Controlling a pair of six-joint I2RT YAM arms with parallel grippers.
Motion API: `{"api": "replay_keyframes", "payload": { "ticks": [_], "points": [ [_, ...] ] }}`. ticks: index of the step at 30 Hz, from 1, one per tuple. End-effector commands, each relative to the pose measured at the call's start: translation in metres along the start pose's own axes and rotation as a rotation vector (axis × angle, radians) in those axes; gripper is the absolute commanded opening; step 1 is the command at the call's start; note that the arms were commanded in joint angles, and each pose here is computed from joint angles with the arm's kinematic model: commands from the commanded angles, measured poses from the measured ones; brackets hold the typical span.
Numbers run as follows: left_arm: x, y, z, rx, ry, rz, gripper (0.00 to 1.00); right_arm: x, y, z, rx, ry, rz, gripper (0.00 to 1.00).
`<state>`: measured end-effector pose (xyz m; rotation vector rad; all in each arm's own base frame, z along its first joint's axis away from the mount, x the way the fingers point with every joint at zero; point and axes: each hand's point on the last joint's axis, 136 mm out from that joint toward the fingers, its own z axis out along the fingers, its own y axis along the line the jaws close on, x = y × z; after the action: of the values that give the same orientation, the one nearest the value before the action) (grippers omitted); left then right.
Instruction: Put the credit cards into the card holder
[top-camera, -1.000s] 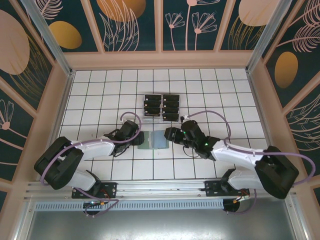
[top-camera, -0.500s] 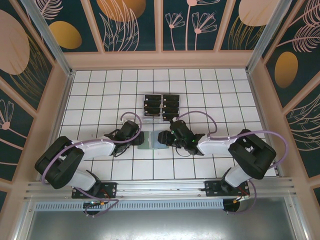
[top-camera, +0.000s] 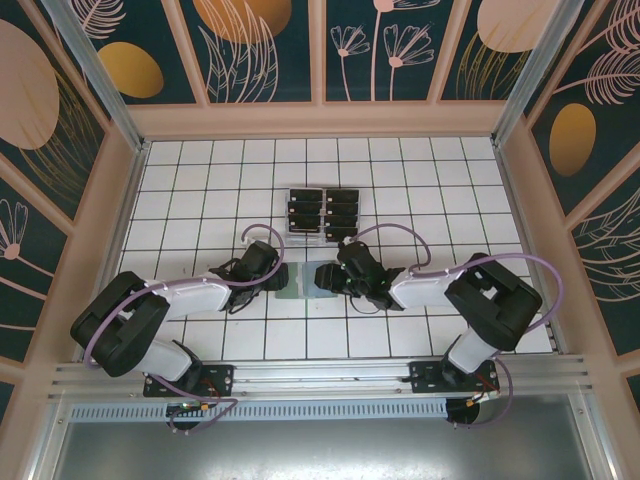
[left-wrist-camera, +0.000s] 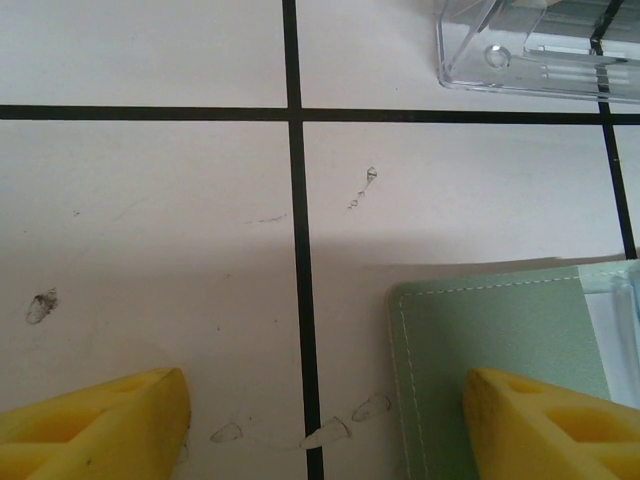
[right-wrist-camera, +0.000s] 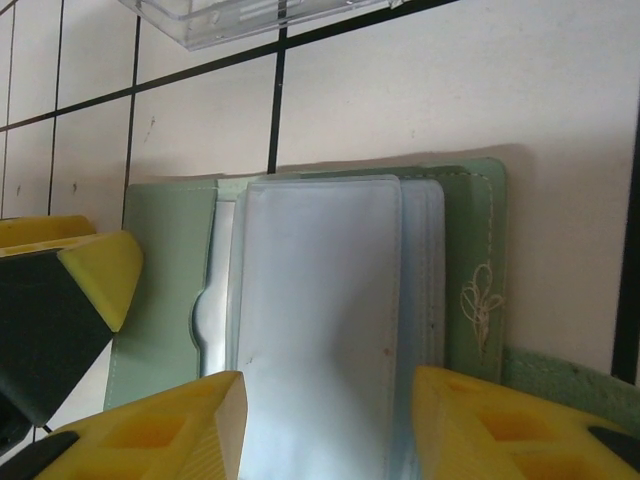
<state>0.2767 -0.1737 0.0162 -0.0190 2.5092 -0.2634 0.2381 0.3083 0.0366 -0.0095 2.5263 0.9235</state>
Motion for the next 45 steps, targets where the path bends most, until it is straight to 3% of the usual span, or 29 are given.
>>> {"api": "replay_keyframes", "payload": {
  "ticks": [1,13,25,38,45],
  "points": [
    [0.01,-0.003,0.009,0.024,0.024,0.02,0.73,-0.004,0.009,0.007,-0.033,0.005,-0.001,0.48],
    [0.011,-0.007,0.01,0.052,0.019,0.01,0.73,-0.009,0.047,0.002,-0.187,0.022,-0.021,0.46],
    [0.01,-0.007,0.005,0.066,0.004,-0.009,0.73,-0.011,0.069,0.01,-0.233,0.043,-0.026,0.46],
    [-0.039,0.033,-0.061,-0.021,-0.307,-0.303,0.81,-0.005,0.091,0.024,-0.224,0.084,-0.05,0.48],
    [-0.04,0.053,-0.08,-0.056,-0.379,-0.348,0.82,0.006,0.099,0.046,-0.223,0.14,-0.054,0.48]
  ]
}}
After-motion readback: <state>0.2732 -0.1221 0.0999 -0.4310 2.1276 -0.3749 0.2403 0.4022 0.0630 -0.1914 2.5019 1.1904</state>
